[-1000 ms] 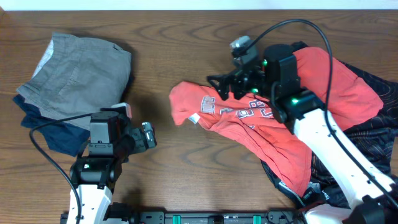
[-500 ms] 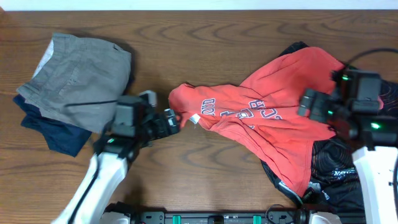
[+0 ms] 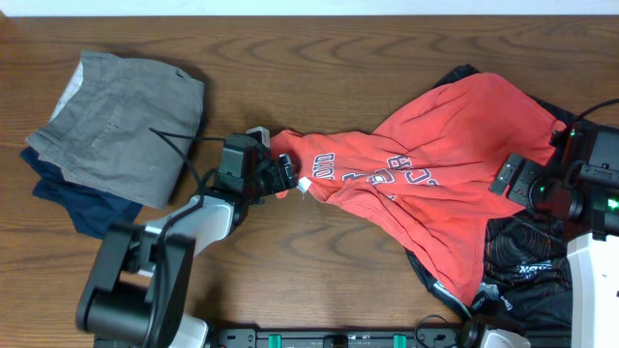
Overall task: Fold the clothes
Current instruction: 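Grasp the orange t-shirt with the right gripper and drag it leftward, then grasp the orange t-shirt's left edge with the left gripper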
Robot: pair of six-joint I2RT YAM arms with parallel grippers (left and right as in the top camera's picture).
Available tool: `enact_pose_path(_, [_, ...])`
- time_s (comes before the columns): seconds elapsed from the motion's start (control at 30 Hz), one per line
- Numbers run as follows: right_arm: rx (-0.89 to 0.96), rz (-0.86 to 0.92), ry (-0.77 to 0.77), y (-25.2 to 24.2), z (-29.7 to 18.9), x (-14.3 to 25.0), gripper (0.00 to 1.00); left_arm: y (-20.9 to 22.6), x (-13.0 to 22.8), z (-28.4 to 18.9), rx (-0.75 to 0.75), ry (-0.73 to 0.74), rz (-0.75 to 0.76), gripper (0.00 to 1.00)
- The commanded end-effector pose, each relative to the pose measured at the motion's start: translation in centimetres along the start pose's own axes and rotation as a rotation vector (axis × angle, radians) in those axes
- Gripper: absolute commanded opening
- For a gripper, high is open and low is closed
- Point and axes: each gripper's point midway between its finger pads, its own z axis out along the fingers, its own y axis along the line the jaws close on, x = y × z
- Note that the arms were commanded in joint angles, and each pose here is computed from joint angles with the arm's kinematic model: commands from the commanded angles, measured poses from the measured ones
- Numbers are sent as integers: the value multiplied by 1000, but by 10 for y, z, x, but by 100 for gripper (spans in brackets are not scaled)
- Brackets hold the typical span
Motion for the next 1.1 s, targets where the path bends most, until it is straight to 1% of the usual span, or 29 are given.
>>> enact_pose_path(0.0, [12, -8, -14, -4, -3, -2, 99, -4, -16, 5, 11, -65, 2, 6])
enact_pose_path(0.07, [13, -8, -14, -4, -3, -2, 99, -22, -47, -3, 62, -152, 10, 6])
enact_pose_path(0.13, [14, -8, -12, -4, -3, -2, 99, -41, -88, -20, 107, -253, 27, 6])
enact_pose_path(0.27, [23, -8, -10, -6, -3, -1, 99, -81, -186, -80, 197, -487, 27, 6])
enact_pose_path(0.33, [22, -8, -9, -6, -3, -1, 99, -93, -227, -112, 215, -581, 31, 6])
enact_pose_path(0.4, [22, -8, -9, -6, -3, -1, 99, -90, -253, -131, 180, -617, 28, 6])
enact_pose_path(0.43, [22, -8, -8, -6, -3, -1, 99, -84, -259, -135, 149, -616, 11, 17])
enact_pose_path(0.47, [22, -8, -7, -6, -3, -1, 99, -78, -260, -135, 126, -602, -4, 46])
enact_pose_path(0.53, [23, -8, -5, -6, -3, 0, 99, -64, -250, -126, 85, -539, -37, 97])
enact_pose_path(0.63, [23, -9, -3, -6, -3, 0, 99, -36, -207, -100, -21, -349, -115, 98])
enact_pose_path(0.73, [24, -19, -1, -6, -3, 1, 99, -12, -140, -84, -150, -96, -197, 98])
enact_pose_path(0.83, [24, -19, 0, -6, -3, 1, 99, -1, -78, -83, -258, 129, -248, 98])
enact_pose_path(0.9, [24, -19, 2, -6, -2, 1, 99, 1, -44, -85, -310, 245, -261, 98])
enact_pose_path(0.97, [24, -19, 4, -6, -2, 1, 99, 0, -21, -84, -333, 313, -252, 98])
enact_pose_path(1.07, [25, -19, 9, -7, -1, 2, 99, -3, 2, -72, -331, 348, -207, 98])
